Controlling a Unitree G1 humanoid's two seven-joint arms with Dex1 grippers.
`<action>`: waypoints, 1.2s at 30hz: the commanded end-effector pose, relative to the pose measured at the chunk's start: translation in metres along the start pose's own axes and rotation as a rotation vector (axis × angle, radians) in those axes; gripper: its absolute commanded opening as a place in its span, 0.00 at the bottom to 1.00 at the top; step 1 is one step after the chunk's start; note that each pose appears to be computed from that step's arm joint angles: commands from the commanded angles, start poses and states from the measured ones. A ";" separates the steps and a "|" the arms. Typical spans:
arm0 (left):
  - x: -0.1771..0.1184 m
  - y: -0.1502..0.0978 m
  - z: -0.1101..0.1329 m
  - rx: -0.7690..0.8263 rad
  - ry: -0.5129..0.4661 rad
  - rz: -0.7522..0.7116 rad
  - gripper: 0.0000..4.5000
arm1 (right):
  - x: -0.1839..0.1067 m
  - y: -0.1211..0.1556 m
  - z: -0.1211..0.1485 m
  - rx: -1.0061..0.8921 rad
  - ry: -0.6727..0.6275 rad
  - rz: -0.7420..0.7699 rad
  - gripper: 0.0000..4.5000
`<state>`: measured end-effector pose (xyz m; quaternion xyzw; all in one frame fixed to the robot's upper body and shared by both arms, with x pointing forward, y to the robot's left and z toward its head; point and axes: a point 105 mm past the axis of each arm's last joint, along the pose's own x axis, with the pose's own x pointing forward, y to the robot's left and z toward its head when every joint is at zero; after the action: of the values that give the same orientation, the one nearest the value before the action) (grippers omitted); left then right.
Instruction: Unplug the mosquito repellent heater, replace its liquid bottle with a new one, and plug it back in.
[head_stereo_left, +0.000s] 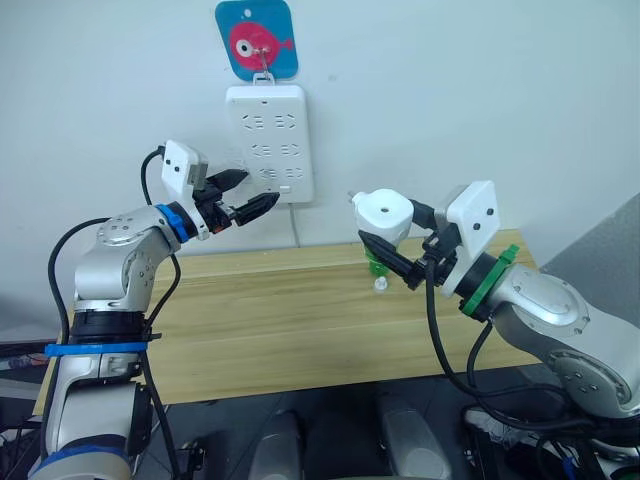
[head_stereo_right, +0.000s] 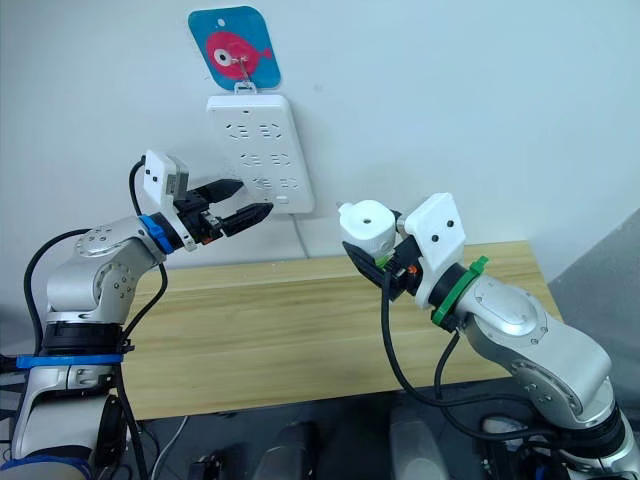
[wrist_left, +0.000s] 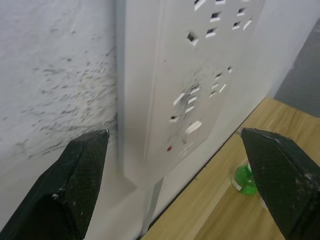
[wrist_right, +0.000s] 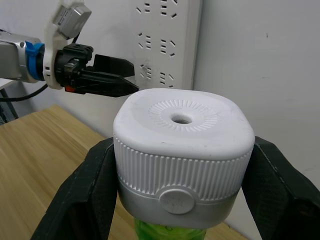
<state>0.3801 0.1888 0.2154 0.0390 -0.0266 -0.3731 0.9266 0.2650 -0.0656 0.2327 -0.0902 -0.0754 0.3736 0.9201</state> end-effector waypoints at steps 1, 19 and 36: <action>0.006 -0.002 0.016 0.047 -0.040 -0.034 0.99 | -0.005 0.004 0.013 -0.033 -0.055 0.004 0.68; 0.019 -0.027 0.034 0.006 -0.066 -0.223 0.58 | -0.005 0.013 0.014 0.045 -0.090 0.044 0.68; 0.020 -0.031 0.024 0.021 -0.033 -0.210 0.29 | 0.040 0.011 0.016 0.024 -0.031 0.043 0.68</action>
<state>0.3760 0.1545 0.2266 0.0286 -0.0253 -0.4632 0.8854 0.2835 -0.0332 0.2387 -0.0682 -0.0593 0.3947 0.9144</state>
